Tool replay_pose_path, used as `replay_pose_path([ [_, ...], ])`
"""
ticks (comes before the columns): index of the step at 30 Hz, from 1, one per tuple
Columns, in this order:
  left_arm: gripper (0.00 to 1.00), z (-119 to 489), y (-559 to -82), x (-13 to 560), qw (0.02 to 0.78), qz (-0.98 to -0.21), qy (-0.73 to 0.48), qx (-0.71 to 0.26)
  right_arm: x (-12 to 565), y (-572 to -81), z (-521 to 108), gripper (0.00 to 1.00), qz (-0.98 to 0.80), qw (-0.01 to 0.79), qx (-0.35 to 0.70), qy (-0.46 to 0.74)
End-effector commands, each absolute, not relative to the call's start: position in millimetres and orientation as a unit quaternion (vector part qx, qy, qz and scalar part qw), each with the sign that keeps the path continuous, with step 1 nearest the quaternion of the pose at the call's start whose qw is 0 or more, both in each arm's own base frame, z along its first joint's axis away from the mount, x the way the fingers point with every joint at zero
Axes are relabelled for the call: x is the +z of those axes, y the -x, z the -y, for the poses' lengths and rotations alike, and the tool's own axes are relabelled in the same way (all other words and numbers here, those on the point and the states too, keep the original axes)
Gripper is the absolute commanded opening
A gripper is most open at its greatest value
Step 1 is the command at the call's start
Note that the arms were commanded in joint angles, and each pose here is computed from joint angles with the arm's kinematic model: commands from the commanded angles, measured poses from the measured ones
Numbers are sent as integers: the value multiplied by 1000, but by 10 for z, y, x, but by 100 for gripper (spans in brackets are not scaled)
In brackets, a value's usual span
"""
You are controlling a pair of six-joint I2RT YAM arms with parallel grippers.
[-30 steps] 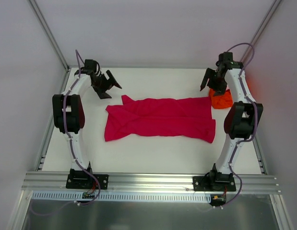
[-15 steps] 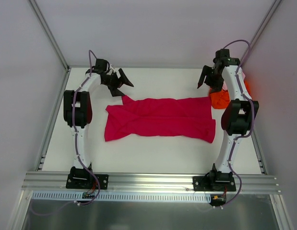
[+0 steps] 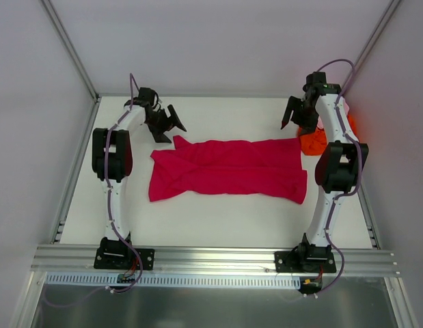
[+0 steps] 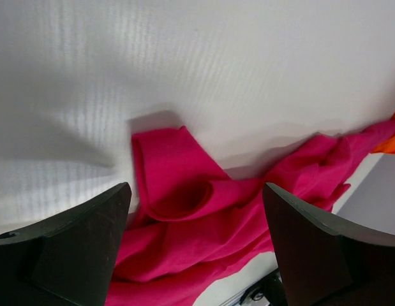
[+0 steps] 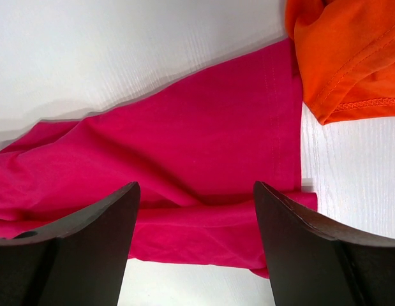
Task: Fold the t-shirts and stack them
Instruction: Fold the flattened tshirt in 1/3 of the way
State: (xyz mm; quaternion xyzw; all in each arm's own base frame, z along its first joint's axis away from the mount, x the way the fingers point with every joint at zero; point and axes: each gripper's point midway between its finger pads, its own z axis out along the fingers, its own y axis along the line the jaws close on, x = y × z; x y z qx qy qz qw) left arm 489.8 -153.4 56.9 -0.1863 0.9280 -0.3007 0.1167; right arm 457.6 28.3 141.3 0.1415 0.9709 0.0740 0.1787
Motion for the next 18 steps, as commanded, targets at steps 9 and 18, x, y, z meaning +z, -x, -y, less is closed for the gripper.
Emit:
replay_pose_path([
  [9, 84, 1394, -4783, 517, 124, -941, 182, -258, 1599, -4490, -315, 76, -970, 188, 85, -130],
  [18, 85, 1575, -4877, 600, 150, -927, 145, -310, 1595, -4433, -466, 76, -974, 184, 94, -98],
])
